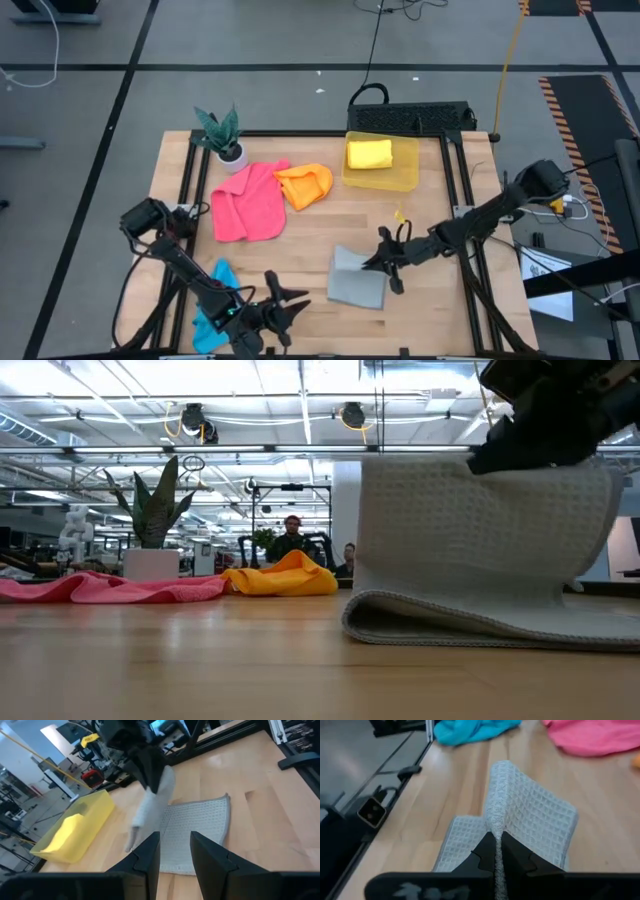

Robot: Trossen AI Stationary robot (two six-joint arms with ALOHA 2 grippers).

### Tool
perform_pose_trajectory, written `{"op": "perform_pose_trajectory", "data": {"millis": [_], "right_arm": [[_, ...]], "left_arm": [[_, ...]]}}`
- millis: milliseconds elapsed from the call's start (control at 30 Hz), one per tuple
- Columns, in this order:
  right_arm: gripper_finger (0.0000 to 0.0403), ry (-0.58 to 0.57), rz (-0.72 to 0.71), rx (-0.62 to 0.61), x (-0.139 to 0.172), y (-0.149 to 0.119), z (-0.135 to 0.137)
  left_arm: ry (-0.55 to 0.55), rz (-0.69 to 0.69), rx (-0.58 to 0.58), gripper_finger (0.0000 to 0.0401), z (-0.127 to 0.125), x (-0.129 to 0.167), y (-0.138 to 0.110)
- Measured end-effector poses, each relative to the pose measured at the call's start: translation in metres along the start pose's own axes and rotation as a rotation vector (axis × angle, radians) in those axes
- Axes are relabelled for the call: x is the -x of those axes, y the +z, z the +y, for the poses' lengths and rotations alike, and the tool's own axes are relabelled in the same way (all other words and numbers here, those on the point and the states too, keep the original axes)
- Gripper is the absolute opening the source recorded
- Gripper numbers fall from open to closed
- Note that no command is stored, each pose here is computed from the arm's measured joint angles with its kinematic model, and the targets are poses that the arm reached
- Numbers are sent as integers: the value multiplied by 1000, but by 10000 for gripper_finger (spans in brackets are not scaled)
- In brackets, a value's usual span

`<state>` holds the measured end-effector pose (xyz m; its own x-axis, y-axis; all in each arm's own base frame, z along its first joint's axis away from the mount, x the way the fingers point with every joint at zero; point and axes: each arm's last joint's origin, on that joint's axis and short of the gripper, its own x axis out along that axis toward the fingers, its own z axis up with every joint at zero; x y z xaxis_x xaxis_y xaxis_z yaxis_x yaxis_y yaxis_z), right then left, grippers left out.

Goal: Fold microfiber towels
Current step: Fold the gray kitchen towel

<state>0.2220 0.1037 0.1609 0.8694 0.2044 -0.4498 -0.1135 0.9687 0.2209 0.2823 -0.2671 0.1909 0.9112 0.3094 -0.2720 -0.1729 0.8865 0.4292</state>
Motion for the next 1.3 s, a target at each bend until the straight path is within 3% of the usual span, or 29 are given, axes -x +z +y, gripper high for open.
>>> {"op": "perform_pose_trajectory", "data": {"millis": [800, 1100, 1300], "right_arm": [[10, 4, 82, 31, -42, -45, 4], [60, -9, 113, 39, -51, -58, 0], [122, 61, 66, 1, -43, -42, 5]], "left_arm": [[2, 2, 29, 111, 1, -2, 0], [4, 3, 34, 111, 1, -2, 0], [-61, 31, 86, 111, 7, -16, -1]]}}
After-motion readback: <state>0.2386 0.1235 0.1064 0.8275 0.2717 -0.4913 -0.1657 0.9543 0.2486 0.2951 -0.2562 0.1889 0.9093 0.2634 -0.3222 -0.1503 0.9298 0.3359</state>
